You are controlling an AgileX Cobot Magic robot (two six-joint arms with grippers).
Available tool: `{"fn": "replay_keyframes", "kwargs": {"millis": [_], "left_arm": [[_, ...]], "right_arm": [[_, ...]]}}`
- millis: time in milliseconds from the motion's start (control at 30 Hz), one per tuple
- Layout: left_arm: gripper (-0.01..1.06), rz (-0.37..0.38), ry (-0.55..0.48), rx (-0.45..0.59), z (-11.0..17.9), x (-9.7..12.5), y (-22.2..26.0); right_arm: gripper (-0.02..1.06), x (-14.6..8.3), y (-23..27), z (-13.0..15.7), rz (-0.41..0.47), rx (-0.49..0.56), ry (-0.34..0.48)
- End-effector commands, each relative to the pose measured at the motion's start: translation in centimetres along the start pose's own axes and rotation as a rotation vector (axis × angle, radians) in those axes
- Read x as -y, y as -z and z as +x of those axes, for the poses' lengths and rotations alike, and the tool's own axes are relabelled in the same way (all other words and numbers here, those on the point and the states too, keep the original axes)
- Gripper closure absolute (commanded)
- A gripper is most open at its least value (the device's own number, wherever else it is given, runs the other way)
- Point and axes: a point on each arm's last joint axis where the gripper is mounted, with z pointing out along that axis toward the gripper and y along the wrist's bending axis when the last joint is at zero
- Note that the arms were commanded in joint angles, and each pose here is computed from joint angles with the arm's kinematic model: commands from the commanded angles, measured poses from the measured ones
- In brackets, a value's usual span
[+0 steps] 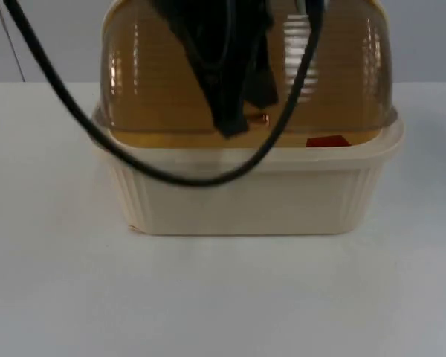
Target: Open the box lid with the left hand, place the block into the box with the right hand, then close the box lid with the left hand.
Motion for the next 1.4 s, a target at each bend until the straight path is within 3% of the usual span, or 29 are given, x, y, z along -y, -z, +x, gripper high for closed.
{"fn": "replay_keyframes", "kwargs": {"millis": [0, 167, 433, 600, 767, 800, 933, 967, 1100, 1133, 1267, 1367], "left_arm": [[1.05, -0.034, -0.08, -0.029, -0.1, 0.9, -0.1], [1.05, -0.038, -0.192, -0.074, 0.4, 3.1, -0.6], [1.05, -0.104, -0.147, 0.024, -1.0, 3.4, 3.0], [1.05, -0.189, -0.084, 0.14, -2.3, 3.1, 6.9], [1.05, -0.411, 0.098, 0.368, -3.9, 2.1, 13.0], [1.05, -0.411, 0.098, 0.368, -3.9, 2.1, 13.0], [1.05, -0.556, 0.261, 0.493, -3.5, 1.0, 16.7], [1.05, -0.556, 0.261, 0.493, -3.5, 1.0, 16.7], [1.05, -0.655, 0.55, 0.591, -1.0, -0.9, 19.5], [1.05, -0.655, 0.55, 0.591, -1.0, -0.9, 19.5], [1.05, -0.701, 0.981, 0.65, 4.0, -2.9, 22.1], [1.05, -0.722, 1.189, 0.612, 7.6, -3.6, 23.1]], "right_arm": [[-0.01, -0.2, 0.2, -0.4, -0.007, 0.017, 0.002], [-0.01, -0.2, 0.2, -0.4, -0.007, 0.017, -0.003], [-0.01, -0.2, 0.2, -0.4, -0.007, 0.017, -0.022], [-0.01, -0.2, 0.2, -0.4, -0.007, 0.017, -0.022], [-0.01, -0.2, 0.2, -0.4, -0.007, 0.021, -0.021], [-0.01, -0.2, 0.2, -0.4, -0.007, 0.021, -0.021], [-0.01, -0.2, 0.2, -0.4, -0.008, 0.025, -0.021], [-0.01, -0.2, 0.2, -0.4, -0.008, 0.025, -0.021], [-0.01, -0.2, 0.2, -0.5, -0.009, 0.035, -0.021], [-0.01, -0.2, 0.2, -0.5, -0.009, 0.035, -0.021], [-0.01, -0.2, 0.2, -0.6, -0.009, 0.037, -0.021], [-0.01, -0.2, 0.3, -0.6, -0.01, 0.044, -0.021]]}}
